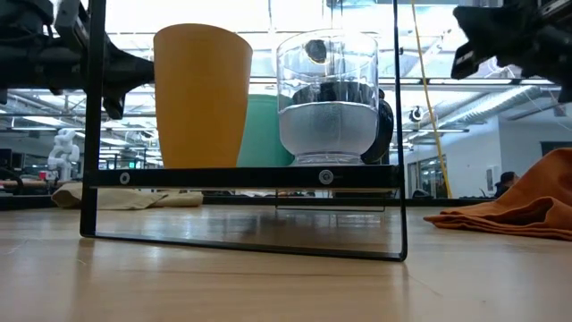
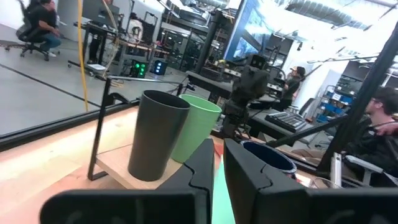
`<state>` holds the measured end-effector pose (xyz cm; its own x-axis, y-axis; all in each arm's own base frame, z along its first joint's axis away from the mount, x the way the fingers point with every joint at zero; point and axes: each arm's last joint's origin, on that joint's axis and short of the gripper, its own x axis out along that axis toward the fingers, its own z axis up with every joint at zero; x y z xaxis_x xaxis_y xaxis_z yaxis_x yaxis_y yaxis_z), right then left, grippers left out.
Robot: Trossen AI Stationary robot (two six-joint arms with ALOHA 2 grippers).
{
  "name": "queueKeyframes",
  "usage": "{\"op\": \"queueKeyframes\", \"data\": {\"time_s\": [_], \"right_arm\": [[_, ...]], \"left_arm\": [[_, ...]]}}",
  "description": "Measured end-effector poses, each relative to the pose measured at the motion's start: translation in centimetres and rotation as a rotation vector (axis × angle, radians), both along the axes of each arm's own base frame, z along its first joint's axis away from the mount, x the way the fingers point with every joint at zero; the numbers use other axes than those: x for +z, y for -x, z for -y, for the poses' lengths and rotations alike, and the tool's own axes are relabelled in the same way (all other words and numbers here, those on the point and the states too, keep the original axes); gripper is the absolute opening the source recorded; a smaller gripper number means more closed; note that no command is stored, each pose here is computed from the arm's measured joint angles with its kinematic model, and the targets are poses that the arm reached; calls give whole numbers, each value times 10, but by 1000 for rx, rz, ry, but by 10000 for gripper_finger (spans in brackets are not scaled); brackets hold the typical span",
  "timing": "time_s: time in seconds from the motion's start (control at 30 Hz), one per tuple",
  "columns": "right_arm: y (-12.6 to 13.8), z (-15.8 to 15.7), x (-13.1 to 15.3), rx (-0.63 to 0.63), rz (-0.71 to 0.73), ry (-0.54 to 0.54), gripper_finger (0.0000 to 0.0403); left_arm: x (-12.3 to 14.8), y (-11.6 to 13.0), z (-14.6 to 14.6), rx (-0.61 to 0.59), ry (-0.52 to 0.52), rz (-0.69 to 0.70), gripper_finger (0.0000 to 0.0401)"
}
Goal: Stack small to large cups/mugs on shelf
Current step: Return to Home Position
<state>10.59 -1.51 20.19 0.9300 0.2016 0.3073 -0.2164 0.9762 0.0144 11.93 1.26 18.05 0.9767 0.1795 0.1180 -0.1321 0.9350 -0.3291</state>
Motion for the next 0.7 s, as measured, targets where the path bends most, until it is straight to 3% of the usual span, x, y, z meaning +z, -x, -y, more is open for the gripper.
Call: {"op": "queueKeyframes", "data": {"time_s": [0.47, 0.7], "right_arm": [[23, -17, 17, 130, 222, 43, 0], [30, -22, 21, 179, 288, 49, 0]], "left_arm": [[26, 31, 8, -62, -17, 311, 37], [31, 33, 15, -144, -8, 364, 37]]}}
